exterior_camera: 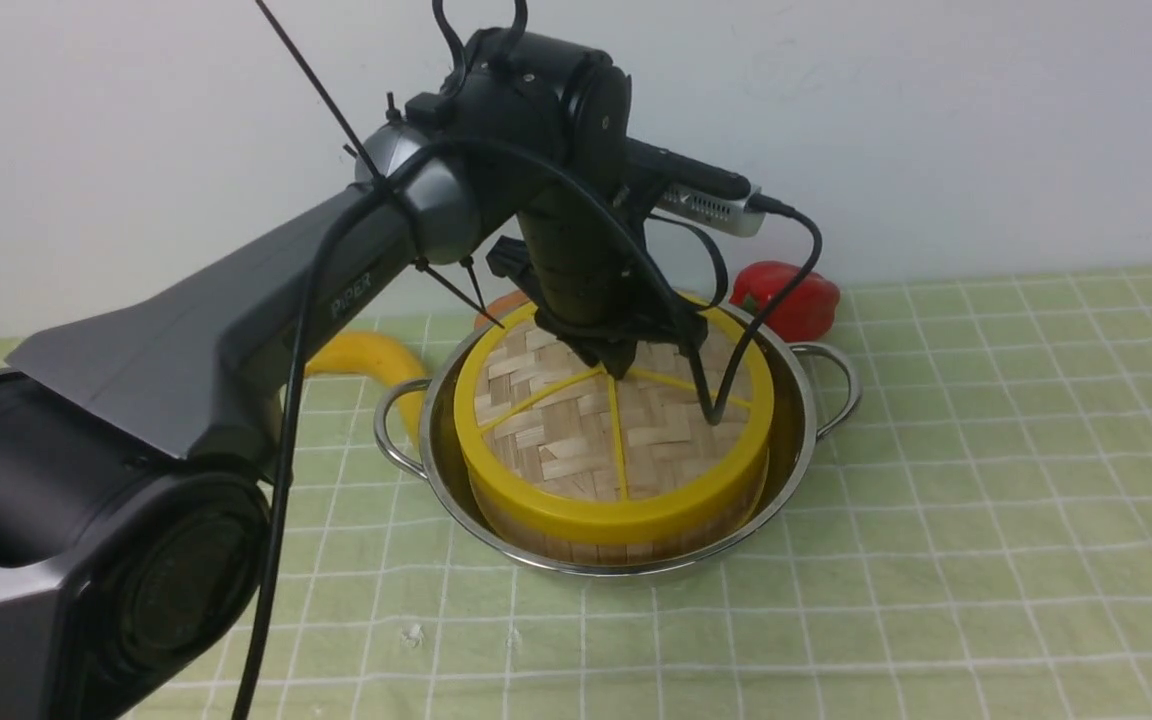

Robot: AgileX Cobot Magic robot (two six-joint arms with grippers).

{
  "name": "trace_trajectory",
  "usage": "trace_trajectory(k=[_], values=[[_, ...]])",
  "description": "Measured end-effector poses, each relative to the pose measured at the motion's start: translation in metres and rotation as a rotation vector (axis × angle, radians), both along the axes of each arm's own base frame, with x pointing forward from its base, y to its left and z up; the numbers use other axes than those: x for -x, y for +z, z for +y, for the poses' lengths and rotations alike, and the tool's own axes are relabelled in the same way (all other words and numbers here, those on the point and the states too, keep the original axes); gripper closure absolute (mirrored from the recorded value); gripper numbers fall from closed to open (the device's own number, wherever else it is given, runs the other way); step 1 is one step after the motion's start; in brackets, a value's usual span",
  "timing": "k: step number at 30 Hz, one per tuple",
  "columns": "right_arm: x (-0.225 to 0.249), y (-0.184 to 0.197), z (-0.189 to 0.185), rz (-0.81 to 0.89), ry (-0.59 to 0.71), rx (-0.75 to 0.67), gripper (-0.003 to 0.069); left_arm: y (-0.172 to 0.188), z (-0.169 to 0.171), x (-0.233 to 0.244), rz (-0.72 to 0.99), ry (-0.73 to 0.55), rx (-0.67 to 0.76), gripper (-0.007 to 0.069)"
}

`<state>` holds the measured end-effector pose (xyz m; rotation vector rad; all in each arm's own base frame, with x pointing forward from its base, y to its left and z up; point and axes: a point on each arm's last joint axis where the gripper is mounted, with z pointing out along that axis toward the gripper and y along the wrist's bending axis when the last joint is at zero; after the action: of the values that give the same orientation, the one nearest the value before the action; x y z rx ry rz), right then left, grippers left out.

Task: Place the steamer in the pot on the green tablecloth, and put the lid on the steamer.

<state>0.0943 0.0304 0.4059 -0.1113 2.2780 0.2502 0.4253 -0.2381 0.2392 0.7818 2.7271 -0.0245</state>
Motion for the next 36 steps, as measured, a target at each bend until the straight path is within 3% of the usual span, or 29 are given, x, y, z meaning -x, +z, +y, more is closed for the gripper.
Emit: trace_trajectory(k=[5, 10, 13, 14, 16, 17, 19, 20, 23, 25, 26, 27, 29, 30, 33, 36], values=[[0.000, 0.000, 0.000, 0.001, 0.000, -0.002, 0.0105, 0.000, 0.000, 0.000, -0.001, -0.007, -0.002, 0.0489], [0.000, 0.000, 0.001, 0.003, 0.001, -0.007, 0.0105, 0.012, 0.003, -0.001, -0.041, -0.016, -0.021, 0.0293], [0.000, 0.000, 0.001, 0.005, 0.005, -0.013, 0.0105, 0.050, 0.008, 0.004, -0.133, -0.015, 0.007, 0.0130], [0.000, 0.000, 0.001, 0.006, 0.005, -0.014, 0.0105, 0.054, 0.008, 0.005, -0.140, -0.014, 0.011, 0.0130], [0.001, 0.000, 0.002, 0.007, 0.007, -0.018, 0.0112, 0.102, 0.016, 0.018, -0.240, -0.018, 0.059, 0.0006], [0.001, 0.000, 0.001, 0.005, 0.008, -0.018, 0.0113, 0.102, 0.016, 0.018, -0.241, -0.019, 0.059, 0.0000], [0.005, -0.002, 0.000, -0.013, 0.018, -0.012, 0.0156, 0.145, 0.028, 0.037, -0.332, -0.026, 0.093, -0.0039], [0.006, -0.002, -0.001, -0.019, 0.019, -0.013, 0.0167, 0.148, 0.029, 0.039, -0.338, -0.025, 0.095, -0.0038], [0.019, -0.010, -0.007, -0.131, 0.024, -0.037, 0.0293, 0.190, 0.045, 0.065, -0.426, -0.021, 0.125, 0.0033], [0.030, -0.023, -0.013, -0.195, 0.018, -0.037, 0.0395, 0.209, 0.057, 0.085, -0.456, -0.018, 0.140, 0.0160], [0.030, -0.025, -0.012, -0.193, 0.019, -0.036, 0.0395, 0.207, 0.057, 0.084, -0.452, -0.018, 0.138, 0.0174], [0.035, -0.030, -0.015, -0.222, 0.015, -0.032, 0.0442, 0.214, 0.062, 0.094, -0.460, -0.016, 0.144, 0.0252], [0.045, -0.051, -0.021, -0.283, 0.012, -0.025, 0.0567, 0.227, 0.078, 0.121, -0.469, 0.000, 0.163, 0.0482], [0.048, -0.057, -0.022, -0.306, 0.013, -0.030, 0.0601, 0.225, 0.082, 0.128, -0.456, 0.009, 0.164, 0.0552], [0.058, -0.072, -0.025, -0.370, 0.019, -0.058, 0.0671, 0.218, 0.097, 0.156, -0.413, 0.047, 0.165, 0.0639], [0.063, -0.078, -0.026, -0.422, 0.025, -0.087, 0.0674, 0.210, 0.110, 0.179, -0.388, 0.065, 0.163, 0.0648]])
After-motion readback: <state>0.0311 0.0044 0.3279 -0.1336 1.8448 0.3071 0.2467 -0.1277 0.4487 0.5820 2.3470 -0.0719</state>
